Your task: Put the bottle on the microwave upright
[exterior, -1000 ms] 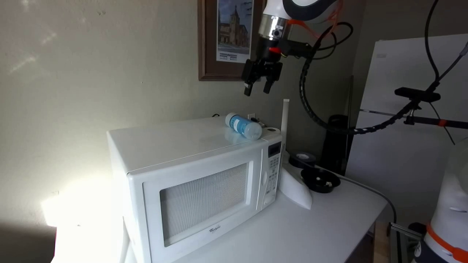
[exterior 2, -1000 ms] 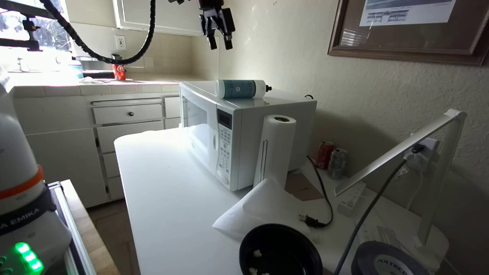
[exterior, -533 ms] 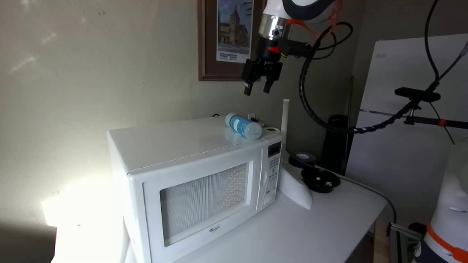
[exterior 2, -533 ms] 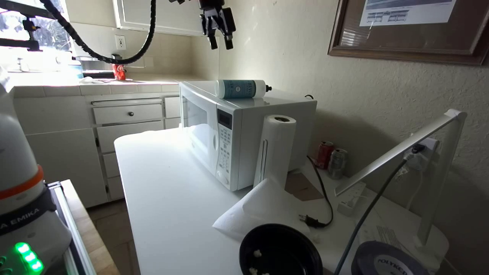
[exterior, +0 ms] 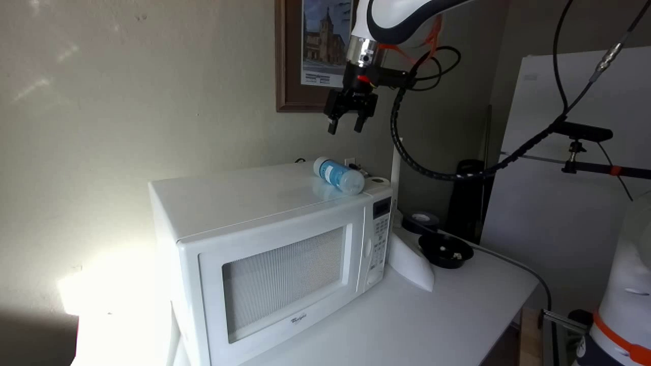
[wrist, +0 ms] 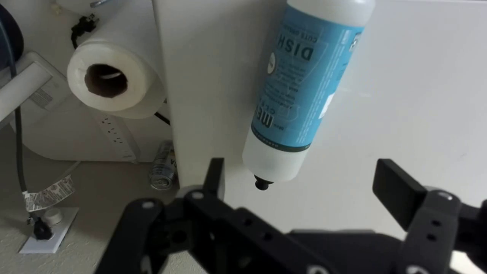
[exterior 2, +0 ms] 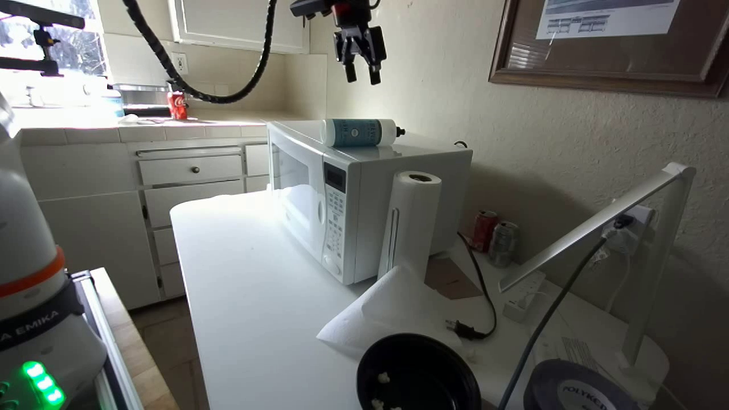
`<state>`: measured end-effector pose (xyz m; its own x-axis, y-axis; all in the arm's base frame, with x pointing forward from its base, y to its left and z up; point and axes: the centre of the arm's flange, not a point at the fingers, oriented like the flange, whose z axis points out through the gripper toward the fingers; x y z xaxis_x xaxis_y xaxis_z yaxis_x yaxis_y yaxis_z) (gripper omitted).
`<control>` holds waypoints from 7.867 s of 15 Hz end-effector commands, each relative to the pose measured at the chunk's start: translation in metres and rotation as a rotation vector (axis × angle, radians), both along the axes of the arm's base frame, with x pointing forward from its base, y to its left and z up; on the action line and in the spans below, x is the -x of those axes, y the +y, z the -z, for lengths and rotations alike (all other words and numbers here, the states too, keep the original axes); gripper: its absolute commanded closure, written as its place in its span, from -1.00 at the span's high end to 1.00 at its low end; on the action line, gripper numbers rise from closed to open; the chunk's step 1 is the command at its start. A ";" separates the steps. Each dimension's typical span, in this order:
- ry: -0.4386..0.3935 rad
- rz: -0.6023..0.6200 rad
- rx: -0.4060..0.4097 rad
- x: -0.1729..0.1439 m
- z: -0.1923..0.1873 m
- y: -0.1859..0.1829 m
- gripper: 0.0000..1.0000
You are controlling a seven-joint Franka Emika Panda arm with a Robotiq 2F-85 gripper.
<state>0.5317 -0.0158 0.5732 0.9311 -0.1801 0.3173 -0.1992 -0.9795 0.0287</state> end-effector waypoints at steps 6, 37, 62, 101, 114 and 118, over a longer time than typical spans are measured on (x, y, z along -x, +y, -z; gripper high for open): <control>0.083 0.015 -0.050 -0.075 0.046 -0.015 1.00; 0.068 0.019 -0.075 -0.078 0.058 -0.007 -0.29; -0.587 -0.395 -0.042 -0.042 0.025 0.029 0.21; -0.888 -0.735 -0.183 0.016 0.094 0.025 -0.29; -0.988 -0.744 -0.180 0.029 0.126 0.029 -0.29; -1.048 -0.719 -0.172 0.031 0.127 0.031 -0.29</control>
